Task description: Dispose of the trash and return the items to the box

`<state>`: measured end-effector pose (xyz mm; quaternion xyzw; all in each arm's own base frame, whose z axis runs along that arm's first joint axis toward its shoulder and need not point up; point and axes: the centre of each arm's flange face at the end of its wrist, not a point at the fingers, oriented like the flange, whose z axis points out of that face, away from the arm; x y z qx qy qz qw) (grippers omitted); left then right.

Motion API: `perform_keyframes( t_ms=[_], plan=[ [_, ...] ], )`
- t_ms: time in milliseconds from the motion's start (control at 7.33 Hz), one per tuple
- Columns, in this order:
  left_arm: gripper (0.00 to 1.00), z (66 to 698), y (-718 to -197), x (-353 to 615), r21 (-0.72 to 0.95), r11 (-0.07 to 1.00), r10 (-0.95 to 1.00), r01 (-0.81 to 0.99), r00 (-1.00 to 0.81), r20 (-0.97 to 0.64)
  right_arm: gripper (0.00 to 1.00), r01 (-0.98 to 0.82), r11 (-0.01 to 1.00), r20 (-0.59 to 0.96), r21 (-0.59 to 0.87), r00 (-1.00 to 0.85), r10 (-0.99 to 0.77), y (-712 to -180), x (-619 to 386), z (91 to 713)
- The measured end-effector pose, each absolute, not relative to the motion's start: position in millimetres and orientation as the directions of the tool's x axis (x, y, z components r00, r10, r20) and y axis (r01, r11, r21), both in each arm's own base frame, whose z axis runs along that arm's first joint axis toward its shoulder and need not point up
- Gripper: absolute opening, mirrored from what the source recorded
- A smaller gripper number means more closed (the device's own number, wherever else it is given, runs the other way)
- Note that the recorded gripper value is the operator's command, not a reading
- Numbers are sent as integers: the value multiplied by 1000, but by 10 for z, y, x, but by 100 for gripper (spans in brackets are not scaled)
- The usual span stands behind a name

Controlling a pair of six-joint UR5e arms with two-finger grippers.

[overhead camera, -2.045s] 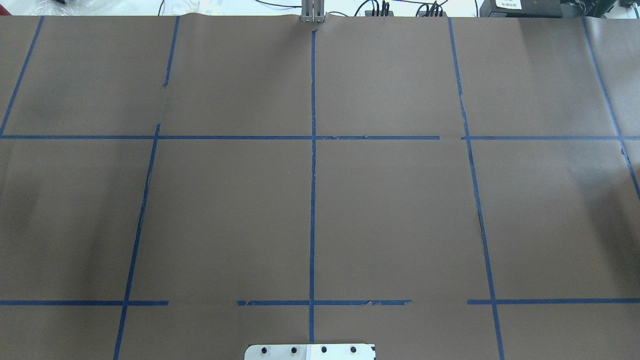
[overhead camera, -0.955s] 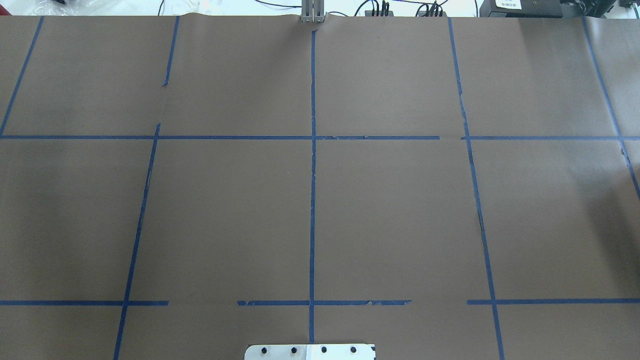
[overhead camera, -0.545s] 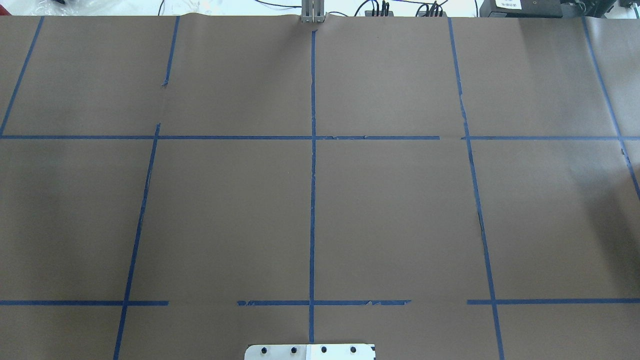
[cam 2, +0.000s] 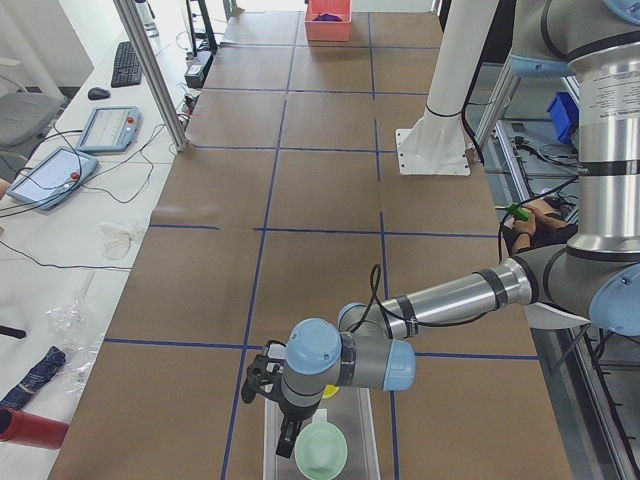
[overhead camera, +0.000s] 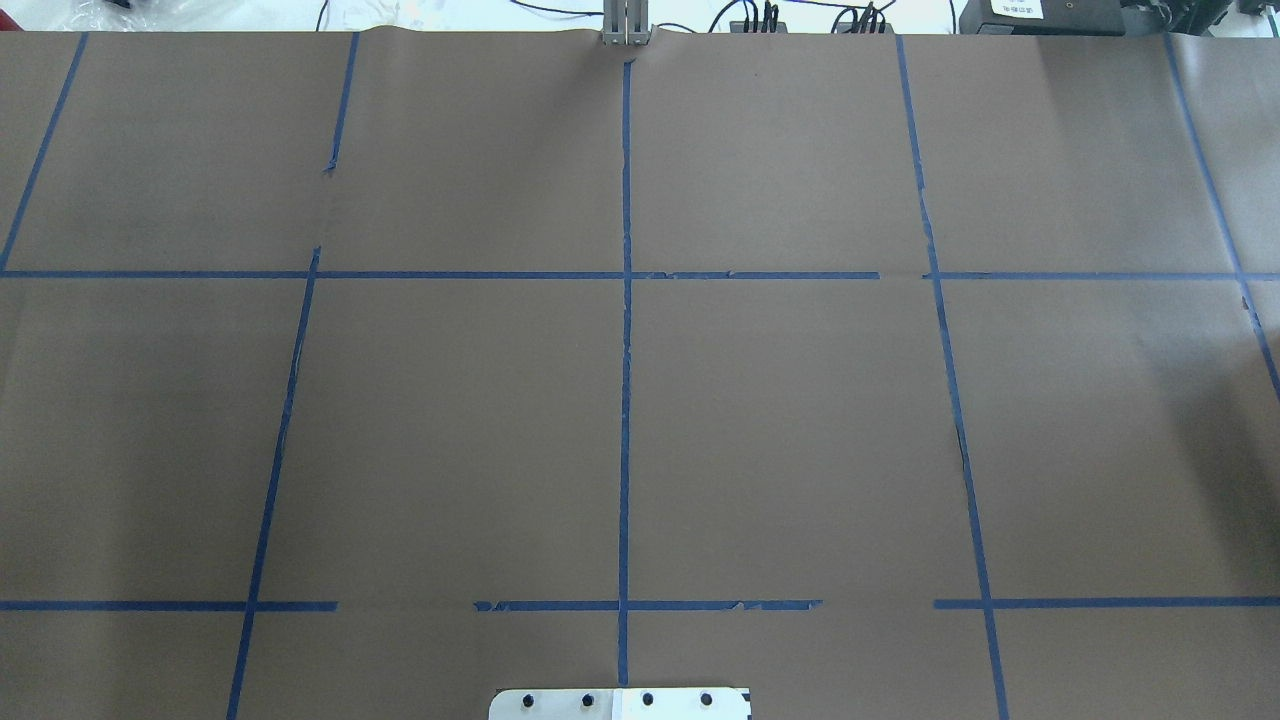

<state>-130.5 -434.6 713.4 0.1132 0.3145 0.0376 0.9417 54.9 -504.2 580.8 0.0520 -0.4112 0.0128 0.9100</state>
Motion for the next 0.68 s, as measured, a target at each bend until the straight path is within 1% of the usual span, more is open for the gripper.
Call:
perform_keyframes(
  t_ms=[273, 409, 682],
  plan=[
    [100, 6387, -4446, -1200, 187, 981, 84, 52, 753, -653, 100, -66, 994, 750, 85, 661, -20, -5041, 548, 5807],
    [100, 6166, -4484, -1021, 181, 983, 98, 36, 726, -680, 100, -66, 994, 750, 84, 661, -20, -5040, 548, 5808],
    [100, 5965, -4548, -645, 166, 986, 121, -2, 695, -708, 100, -67, 994, 751, 83, 660, -19, -5037, 549, 5810]
  ],
)
